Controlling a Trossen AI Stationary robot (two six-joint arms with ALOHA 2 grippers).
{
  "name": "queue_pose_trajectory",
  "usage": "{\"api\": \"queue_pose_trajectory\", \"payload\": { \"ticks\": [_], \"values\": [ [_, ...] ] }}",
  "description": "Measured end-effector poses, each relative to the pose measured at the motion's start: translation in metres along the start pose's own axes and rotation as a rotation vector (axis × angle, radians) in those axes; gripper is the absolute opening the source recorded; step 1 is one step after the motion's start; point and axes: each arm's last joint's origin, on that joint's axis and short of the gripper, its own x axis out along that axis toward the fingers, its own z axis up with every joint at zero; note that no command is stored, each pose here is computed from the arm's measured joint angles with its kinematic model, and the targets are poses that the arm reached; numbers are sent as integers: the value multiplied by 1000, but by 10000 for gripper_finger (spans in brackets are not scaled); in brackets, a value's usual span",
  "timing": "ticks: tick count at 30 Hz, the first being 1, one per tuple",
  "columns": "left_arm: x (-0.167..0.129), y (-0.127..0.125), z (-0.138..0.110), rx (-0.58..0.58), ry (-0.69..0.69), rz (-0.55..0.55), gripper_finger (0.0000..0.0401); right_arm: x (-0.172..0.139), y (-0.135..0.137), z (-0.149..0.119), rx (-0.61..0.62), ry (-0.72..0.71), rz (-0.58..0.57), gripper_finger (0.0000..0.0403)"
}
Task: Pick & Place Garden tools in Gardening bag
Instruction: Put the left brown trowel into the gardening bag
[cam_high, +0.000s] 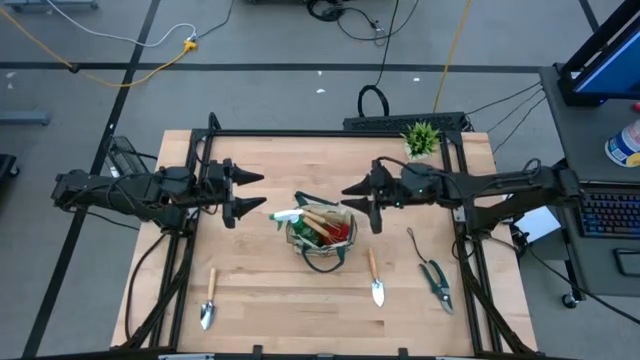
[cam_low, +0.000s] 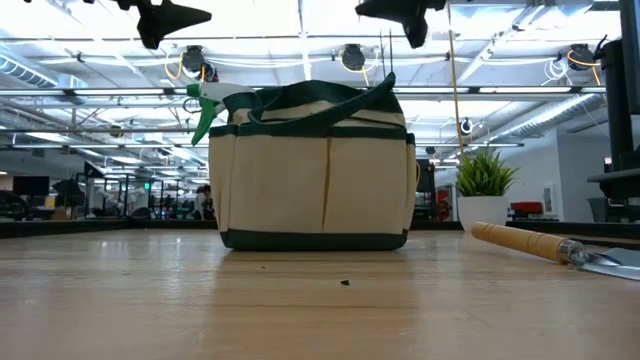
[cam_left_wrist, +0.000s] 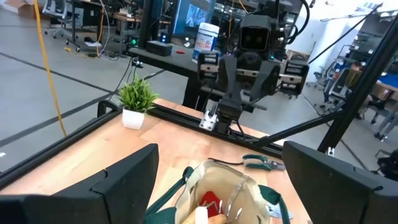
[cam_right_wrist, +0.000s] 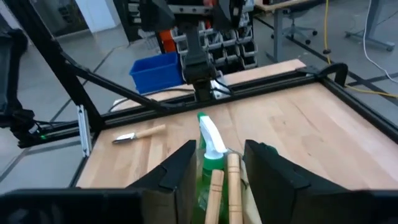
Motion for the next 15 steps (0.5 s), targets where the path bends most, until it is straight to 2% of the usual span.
{"api": "queue_pose_trajectory", "payload": {
  "ticks": [4,9,15],
  "values": [
    [0,0,0,-31,0,0,349,-5,0,2,-6,-2,0,81],
    [0,0,0,-82,0,0,349,-10,1,4,-33,-10,2,12],
    [0,0,0,-112,1,0,349,-20,-1,-1,-44,-18,4,13]
  ]
}}
